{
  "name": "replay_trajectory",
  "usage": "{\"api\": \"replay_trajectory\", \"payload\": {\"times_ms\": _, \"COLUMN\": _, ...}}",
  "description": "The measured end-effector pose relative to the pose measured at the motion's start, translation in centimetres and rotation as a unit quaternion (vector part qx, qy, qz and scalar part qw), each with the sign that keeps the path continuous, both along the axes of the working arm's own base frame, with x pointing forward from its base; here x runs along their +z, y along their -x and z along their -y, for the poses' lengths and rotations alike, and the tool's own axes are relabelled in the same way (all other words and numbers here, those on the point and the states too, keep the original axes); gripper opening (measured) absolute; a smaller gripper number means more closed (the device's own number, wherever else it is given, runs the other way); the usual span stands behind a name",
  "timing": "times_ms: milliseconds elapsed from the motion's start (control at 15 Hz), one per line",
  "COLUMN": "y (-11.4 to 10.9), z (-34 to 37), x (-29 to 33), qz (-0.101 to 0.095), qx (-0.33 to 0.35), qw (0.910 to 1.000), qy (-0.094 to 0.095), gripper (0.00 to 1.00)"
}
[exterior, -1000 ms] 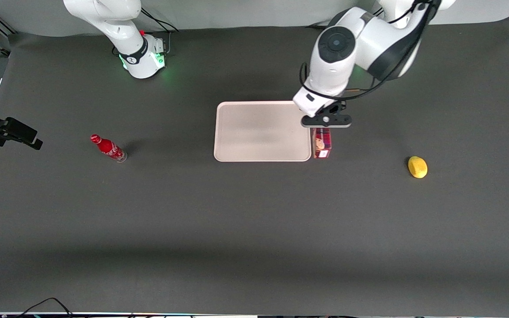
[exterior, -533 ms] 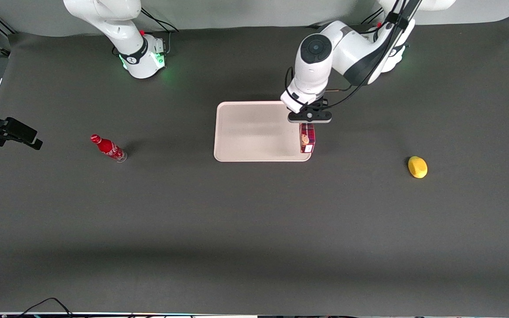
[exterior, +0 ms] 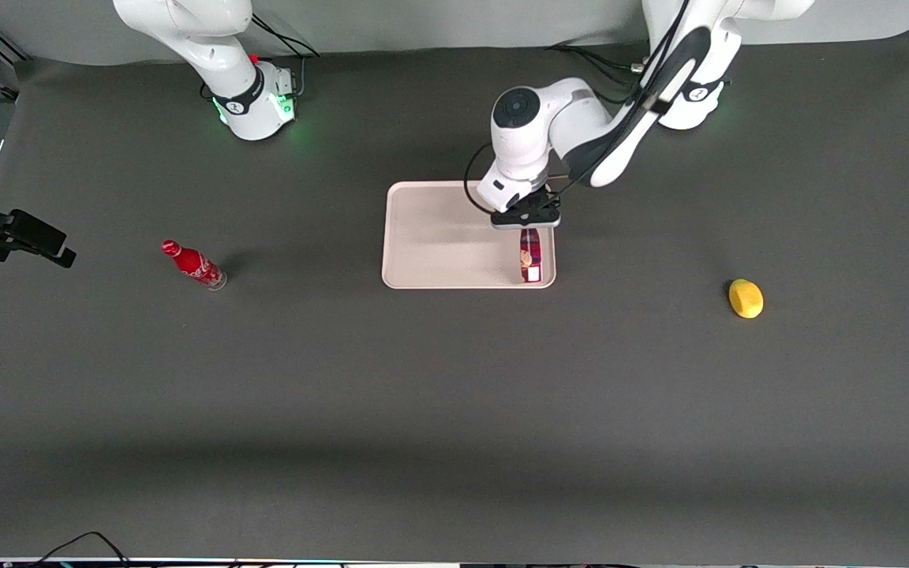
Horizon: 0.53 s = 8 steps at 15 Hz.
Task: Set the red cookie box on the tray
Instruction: 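Lower the cookie box onto the tray and open the left gripper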
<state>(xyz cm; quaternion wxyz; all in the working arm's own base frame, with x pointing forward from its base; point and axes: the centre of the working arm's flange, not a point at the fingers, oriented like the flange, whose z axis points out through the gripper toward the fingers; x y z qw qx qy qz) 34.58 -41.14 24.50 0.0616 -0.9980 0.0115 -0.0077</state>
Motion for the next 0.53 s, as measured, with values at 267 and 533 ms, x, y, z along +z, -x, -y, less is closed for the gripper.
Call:
{"api": "replay_trajectory", "payload": {"times_ms": 267, "y": 0.3, "z": 0.2, "x": -2.8, "qz": -0.014, "qx": -0.004, "qw": 0.9999, "qy": 0.005, "gripper": 0.1}}
{"api": "replay_trajectory", "payload": {"times_ms": 533, "y": 0.2, "z": 0.4, "x": -2.6, "qz": -0.012, "qx": -0.004, "qw": 0.9999, "qy": 0.007, "gripper": 0.12}}
